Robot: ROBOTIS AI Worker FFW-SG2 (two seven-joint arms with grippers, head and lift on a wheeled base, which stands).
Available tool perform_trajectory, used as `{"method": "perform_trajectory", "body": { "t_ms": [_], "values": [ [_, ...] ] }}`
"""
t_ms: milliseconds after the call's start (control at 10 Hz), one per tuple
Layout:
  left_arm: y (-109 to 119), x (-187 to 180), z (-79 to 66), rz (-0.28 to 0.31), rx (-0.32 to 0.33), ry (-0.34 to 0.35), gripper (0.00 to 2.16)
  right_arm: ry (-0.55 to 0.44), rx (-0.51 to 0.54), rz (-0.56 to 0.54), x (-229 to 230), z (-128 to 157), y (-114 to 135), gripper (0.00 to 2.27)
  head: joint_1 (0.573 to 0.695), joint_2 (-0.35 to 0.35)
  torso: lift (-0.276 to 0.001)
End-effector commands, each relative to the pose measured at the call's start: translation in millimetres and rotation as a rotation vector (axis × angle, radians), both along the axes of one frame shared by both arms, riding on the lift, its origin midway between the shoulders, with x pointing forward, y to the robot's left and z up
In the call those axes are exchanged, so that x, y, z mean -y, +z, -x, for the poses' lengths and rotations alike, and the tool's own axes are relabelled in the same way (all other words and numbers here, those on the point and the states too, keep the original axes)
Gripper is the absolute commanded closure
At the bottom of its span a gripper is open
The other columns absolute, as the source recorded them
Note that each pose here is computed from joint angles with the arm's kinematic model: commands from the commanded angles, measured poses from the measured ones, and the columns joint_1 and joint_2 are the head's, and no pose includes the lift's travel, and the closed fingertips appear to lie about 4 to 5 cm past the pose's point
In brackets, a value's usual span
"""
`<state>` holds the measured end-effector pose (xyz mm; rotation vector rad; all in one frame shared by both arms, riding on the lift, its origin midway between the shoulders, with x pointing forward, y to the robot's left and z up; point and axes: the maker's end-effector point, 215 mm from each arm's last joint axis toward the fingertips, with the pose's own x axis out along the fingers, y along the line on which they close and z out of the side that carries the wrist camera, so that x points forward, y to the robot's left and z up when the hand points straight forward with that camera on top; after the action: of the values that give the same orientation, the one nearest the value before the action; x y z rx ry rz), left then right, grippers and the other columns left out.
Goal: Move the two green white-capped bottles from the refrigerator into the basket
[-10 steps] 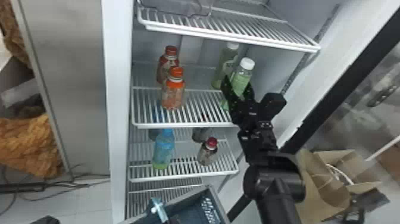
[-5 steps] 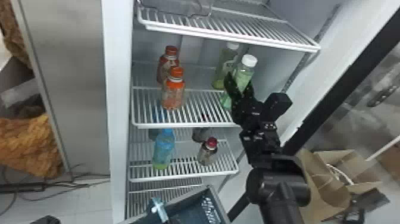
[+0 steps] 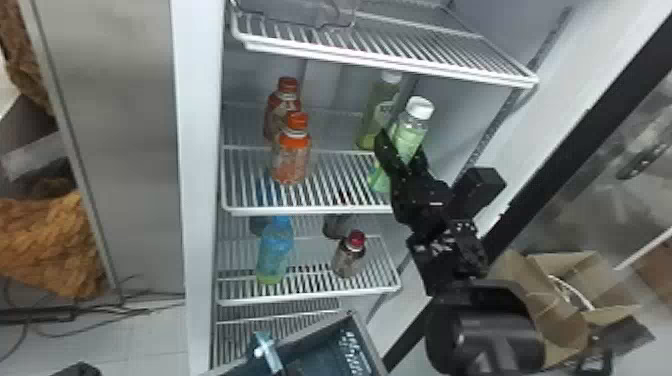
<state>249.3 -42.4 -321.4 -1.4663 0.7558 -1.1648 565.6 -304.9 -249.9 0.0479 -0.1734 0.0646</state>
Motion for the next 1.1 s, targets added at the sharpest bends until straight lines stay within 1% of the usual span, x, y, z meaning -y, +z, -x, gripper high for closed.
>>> {"method": "perform_trajectory", "body": {
  "t_ms": [0, 400, 500, 700, 1000],
  "values": [
    [-1.0, -0.1, 0.2, 0.000, -0.003, 0.000, 1.21, 0.017, -0.008, 0.002, -8.1, 17.1, 7.8, 0.89, 0.695, -0.350, -0.004],
    [1.0, -0.2, 0.0, 0.004, -0.002, 0.000, 1.21, 0.064, -0.065, -0.018, -28.8, 57.7, 14.1, 0.89, 0.695, -0.350, -0.004],
    [1.3, 0.1, -0.2, 0.006, -0.002, 0.001, 1.21, 0.081, -0.088, -0.031, -35.6, 71.4, 14.1, 0.89, 0.695, -0.350, -0.004],
    [1.3, 0.1, -0.2, 0.006, -0.002, 0.001, 1.21, 0.134, -0.167, -0.085, -54.6, 97.2, 2.7, 0.89, 0.695, -0.350, -0.004],
    [0.3, 0.0, -0.2, 0.005, -0.004, 0.001, 1.21, 0.206, -0.258, -0.151, -83.6, 137.9, -3.7, 0.89, 0.695, -0.350, -0.004]
  ]
}}
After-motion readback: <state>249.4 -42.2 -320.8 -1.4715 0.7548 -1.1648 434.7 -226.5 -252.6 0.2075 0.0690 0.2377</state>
